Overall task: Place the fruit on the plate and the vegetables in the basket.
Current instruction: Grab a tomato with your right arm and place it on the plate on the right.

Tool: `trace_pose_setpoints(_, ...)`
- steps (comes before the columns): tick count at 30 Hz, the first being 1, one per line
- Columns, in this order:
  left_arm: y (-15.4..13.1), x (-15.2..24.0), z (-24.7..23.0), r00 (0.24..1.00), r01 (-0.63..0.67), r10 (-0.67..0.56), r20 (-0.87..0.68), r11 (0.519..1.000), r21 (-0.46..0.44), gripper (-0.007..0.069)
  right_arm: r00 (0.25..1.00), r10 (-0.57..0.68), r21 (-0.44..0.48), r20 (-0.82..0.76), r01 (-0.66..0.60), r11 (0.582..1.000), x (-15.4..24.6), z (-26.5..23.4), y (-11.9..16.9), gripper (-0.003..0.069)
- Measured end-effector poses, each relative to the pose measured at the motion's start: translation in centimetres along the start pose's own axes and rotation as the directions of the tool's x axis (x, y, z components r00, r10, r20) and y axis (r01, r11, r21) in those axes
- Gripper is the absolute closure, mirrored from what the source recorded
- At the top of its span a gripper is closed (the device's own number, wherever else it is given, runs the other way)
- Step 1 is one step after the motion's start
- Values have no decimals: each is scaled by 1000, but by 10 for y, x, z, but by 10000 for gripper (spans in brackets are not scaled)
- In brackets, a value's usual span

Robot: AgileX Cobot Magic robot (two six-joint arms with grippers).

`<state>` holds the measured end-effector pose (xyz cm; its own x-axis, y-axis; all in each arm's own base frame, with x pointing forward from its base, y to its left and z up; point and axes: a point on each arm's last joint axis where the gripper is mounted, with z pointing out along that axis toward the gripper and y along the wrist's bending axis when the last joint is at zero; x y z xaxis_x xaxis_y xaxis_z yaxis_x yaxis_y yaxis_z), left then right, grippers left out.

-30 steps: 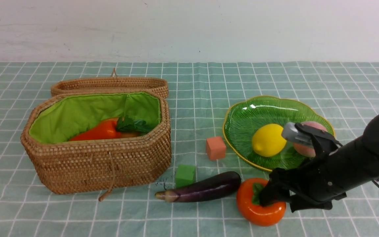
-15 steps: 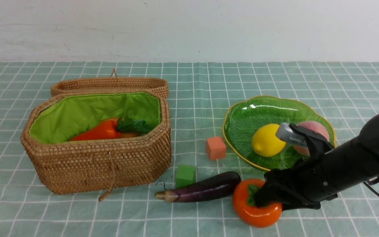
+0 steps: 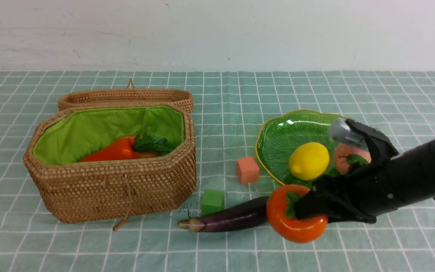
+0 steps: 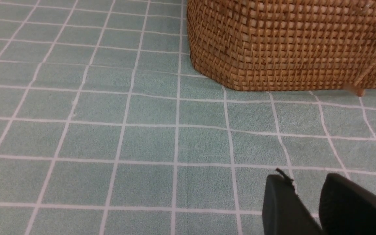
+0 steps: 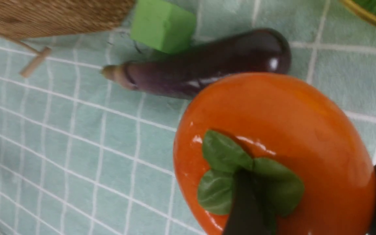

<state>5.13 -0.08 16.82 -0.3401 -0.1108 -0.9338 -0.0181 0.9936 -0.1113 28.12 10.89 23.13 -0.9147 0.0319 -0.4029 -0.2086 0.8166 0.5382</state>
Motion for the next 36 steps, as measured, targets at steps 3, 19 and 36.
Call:
trace_pose_setpoints(3,0,0,0,1000,0,0,0,1000,0,442,998,-2,-10,58,3,1000,-19,-12,2,214)
trace_pose_setpoints(19,0,0,0,1000,0,0,0,1000,0,439,951,55,57,305,-75,996,-167,4,-86,214)
trace_pose_setpoints(36,0,0,0,1000,0,0,0,1000,0,426,965,21,103,262,-50,993,-164,30,-108,7)
